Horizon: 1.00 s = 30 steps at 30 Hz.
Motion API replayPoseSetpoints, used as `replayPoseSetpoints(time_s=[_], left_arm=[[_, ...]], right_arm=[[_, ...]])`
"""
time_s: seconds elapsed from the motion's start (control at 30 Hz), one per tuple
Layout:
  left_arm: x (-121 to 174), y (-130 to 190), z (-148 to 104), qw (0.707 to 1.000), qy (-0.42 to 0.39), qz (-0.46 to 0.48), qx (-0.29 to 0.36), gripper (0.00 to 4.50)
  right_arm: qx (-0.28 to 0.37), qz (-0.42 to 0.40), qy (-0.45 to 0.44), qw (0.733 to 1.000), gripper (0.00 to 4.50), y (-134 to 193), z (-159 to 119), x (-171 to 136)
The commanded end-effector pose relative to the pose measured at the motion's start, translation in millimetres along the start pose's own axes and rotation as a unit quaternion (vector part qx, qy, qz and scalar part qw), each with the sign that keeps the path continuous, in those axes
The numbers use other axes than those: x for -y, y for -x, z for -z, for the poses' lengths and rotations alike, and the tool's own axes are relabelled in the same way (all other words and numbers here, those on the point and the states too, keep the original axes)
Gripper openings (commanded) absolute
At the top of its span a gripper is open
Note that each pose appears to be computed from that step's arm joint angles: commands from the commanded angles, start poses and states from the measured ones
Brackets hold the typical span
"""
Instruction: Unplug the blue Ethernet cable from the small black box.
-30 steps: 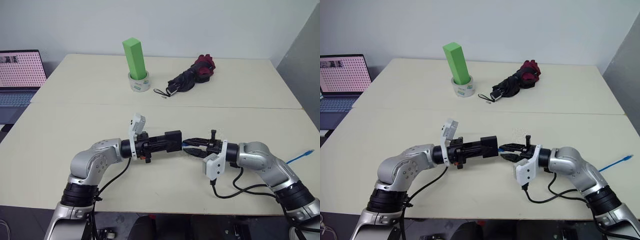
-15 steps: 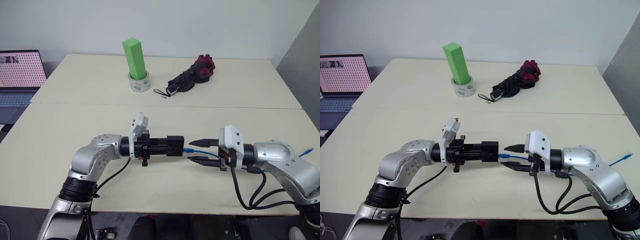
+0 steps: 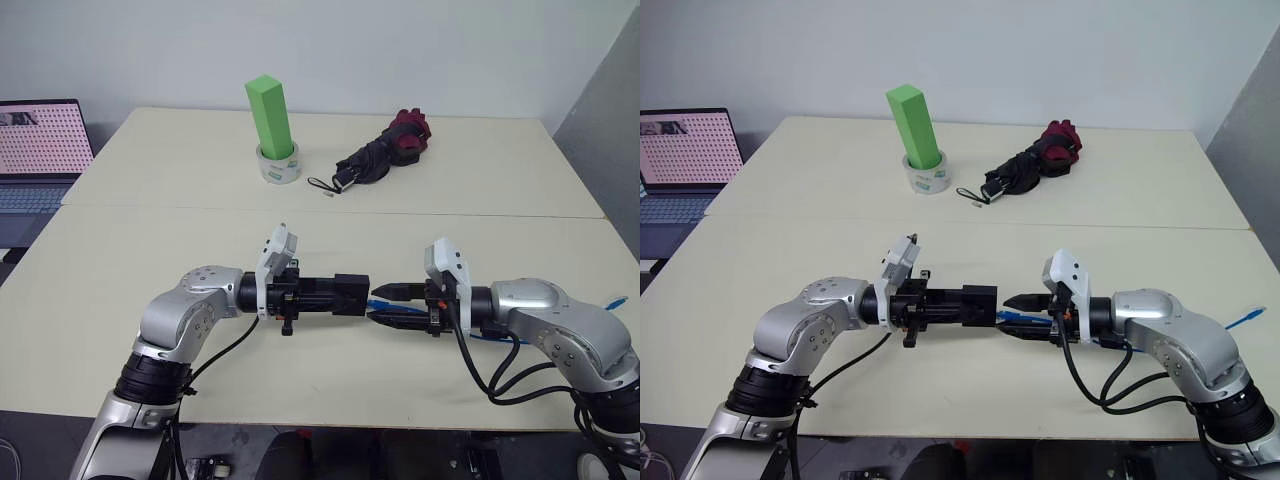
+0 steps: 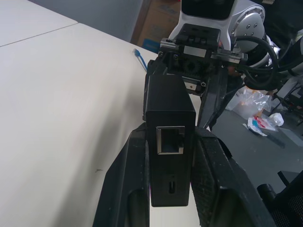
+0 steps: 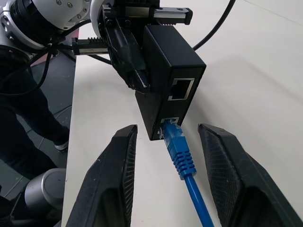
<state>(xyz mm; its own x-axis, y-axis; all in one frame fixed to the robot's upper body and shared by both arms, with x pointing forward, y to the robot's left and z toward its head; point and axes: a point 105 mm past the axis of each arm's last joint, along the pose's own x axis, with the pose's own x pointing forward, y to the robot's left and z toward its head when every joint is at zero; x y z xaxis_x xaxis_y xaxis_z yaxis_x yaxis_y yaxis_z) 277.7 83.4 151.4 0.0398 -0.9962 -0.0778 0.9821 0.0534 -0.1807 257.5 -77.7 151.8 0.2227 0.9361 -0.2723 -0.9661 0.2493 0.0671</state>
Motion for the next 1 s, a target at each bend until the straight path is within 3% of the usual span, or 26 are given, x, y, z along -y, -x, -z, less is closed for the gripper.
replayPoseSetpoints(time_s=[0.03, 0.13, 0.37, 0.7, 1.0], left_arm=[[7.0, -1.8, -8.8, 1.000, -0.029, 0.011, 0.001, 0.79], [7.8, -2.3, -8.8, 0.999, -0.029, 0.013, 0.002, 0.79], [13.6, -4.0, -5.0, 0.999, -0.039, 0.029, -0.011, 0.79], [23.5, -3.7, 2.8, 0.996, -0.061, 0.060, -0.040, 0.79], [10.0, 9.1, 22.2, 0.990, -0.099, 0.025, -0.093, 0.78]], right_arm=[[0.013, -0.005, 0.012, 1.000, 2.15, 2.6, -10.1, -0.5], [0.007, -0.008, 0.013, 1.000, 1.69, 2.4, -8.2, -0.4], [0.002, -0.018, 0.012, 1.000, 0.11, 2.0, -8.0, -1.9], [-0.010, -0.042, 0.009, 0.999, 0.09, 1.3, -8.4, -4.6], [-0.053, -0.037, 0.011, 0.998, 0.09, 14.5, 5.4, 0.3]])
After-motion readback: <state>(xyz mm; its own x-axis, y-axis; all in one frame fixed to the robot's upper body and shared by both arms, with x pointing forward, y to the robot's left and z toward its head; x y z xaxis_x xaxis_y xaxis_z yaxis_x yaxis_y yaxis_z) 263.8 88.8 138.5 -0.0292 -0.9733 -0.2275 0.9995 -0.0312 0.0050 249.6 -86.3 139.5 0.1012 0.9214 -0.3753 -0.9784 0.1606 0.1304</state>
